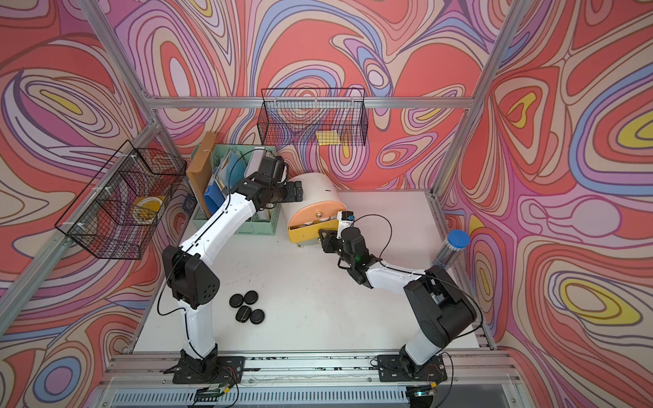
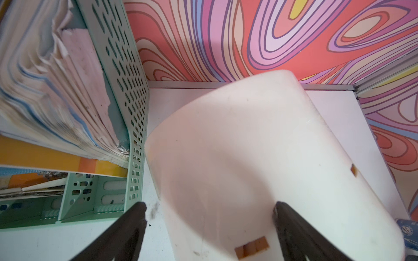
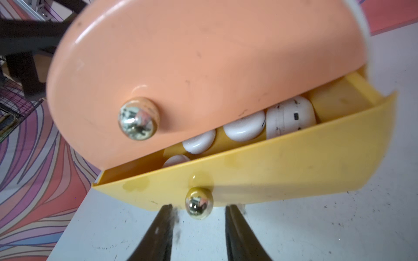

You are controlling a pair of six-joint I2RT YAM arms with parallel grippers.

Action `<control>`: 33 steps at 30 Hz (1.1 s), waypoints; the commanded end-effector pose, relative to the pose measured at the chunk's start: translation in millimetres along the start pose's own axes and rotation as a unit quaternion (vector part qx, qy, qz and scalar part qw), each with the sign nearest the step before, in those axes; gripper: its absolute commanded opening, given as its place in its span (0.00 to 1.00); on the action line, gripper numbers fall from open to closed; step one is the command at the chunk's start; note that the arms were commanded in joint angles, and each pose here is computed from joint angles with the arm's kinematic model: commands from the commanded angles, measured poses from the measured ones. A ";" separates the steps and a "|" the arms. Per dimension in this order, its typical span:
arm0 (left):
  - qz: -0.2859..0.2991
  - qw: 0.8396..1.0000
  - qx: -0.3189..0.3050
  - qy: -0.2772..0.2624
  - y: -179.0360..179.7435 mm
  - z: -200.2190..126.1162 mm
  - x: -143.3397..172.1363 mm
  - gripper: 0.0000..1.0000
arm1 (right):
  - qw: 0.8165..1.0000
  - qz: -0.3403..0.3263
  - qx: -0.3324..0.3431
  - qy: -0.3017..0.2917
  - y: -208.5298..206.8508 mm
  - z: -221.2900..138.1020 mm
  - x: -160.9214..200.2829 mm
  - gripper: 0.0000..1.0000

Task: Put the bluetooth earphones in the drawer according to color
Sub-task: Close the drawer in the storage box, then open the drawer in the storage box.

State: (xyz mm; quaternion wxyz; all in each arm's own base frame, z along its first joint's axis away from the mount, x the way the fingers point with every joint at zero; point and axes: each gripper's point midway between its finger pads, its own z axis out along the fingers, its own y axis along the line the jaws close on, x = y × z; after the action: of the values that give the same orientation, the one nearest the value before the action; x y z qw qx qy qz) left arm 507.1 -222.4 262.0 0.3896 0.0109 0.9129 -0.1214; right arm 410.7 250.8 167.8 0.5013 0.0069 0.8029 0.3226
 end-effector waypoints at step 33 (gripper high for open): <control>0.003 0.997 -0.007 0.075 13.0 8.8 45.4 0.93 | 0.990 0.118 -0.057 0.043 -35.1 39.0 67.6 0.56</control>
State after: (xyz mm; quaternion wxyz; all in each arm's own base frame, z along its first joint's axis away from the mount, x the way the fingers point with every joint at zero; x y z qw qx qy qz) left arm 501.2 -220.2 259.5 0.3822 0.0093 0.9142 -0.1348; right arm 413.1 256.9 77.4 0.4223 0.0631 0.8107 0.4007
